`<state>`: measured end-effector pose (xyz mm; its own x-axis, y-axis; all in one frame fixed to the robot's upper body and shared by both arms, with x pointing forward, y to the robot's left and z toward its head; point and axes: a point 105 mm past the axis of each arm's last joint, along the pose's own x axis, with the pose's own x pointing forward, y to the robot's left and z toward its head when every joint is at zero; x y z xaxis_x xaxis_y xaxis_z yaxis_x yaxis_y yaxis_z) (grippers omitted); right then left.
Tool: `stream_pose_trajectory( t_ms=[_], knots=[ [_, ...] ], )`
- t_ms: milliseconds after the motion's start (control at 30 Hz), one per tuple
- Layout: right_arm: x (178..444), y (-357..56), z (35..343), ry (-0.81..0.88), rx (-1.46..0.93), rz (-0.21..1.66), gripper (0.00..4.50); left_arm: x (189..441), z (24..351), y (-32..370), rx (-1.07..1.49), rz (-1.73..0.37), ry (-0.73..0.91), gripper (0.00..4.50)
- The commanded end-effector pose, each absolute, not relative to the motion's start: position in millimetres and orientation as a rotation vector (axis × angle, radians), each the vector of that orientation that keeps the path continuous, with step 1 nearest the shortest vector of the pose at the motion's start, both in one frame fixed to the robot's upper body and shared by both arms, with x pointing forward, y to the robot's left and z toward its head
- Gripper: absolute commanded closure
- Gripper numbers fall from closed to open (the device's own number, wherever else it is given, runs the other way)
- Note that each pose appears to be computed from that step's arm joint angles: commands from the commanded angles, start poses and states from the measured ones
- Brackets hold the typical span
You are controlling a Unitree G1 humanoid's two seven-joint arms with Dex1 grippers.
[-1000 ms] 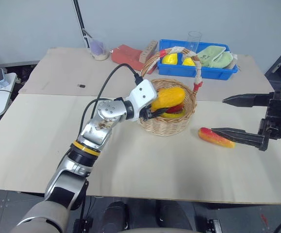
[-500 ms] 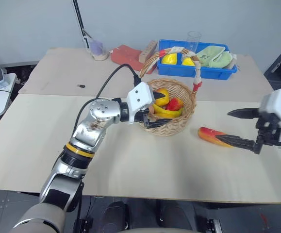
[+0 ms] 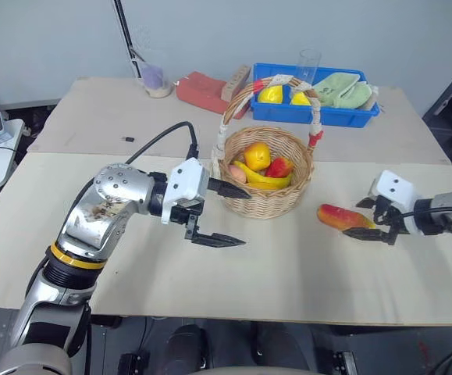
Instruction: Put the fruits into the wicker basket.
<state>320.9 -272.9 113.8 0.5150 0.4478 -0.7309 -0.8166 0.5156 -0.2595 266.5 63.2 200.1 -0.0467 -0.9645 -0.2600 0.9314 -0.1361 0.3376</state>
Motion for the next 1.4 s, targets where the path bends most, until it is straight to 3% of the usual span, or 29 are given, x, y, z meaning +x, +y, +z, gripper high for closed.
stream_pose_trajectory(
  t_ms=[33, 100, 333, 400, 567, 700, 767, 900, 1200, 1267, 1400],
  knots=[
    [327.9, -276.1, 118.8, 0.638, -0.684, 0.827, 0.00, 262.0, 213.6, 63.5, 0.526, -1.622, -0.164, 0.11],
    [330.0, -276.6, 118.0, 0.638, -0.687, 0.831, 0.26, 262.7, 213.1, 64.9, 0.541, -1.607, -0.164, 0.04],
    [329.0, -277.2, 119.2, 0.630, -0.686, 0.846, 2.54, 268.5, 217.8, 75.3, 0.523, -1.534, -0.160, 0.00],
    [326.0, -276.2, 122.4, 0.617, -0.691, 0.855, 2.91, 269.3, 219.2, 79.7, 0.512, -1.513, -0.157, 0.00],
    [299.7, -254.6, 157.0, 0.528, -0.722, 0.961, 2.93, 275.0, 225.2, 105.0, 0.504, -1.396, -0.148, 0.00],
    [274.4, -202.2, 202.5, 0.353, -0.691, 1.083, 2.93, 275.2, 229.8, 129.0, 0.487, -1.285, -0.135, 0.00],
    [276.0, -172.8, 222.9, 0.222, -0.659, 1.098, 2.93, 272.7, 233.5, 134.5, 0.474, -1.254, -0.142, 0.00],
    [294.0, -143.0, 235.6, 0.114, -0.608, 1.074, 2.93, 271.9, 237.2, 136.3, 0.463, -1.237, -0.152, 0.00],
    [371.1, -111.9, 224.6, 0.076, -0.609, 0.917, 2.94, 273.0, 241.6, 133.8, 0.455, -1.218, -0.176, 0.00],
    [378.0, -109.3, 225.4, 0.065, -0.606, 0.902, 1.91, 272.8, 241.7, 132.7, 0.451, -1.217, -0.179, 0.00],
    [378.6, -103.8, 231.6, 0.033, -0.576, 0.909, 0.57, 271.0, 242.1, 127.8, 0.428, -1.226, -0.186, 0.00]
  ],
)
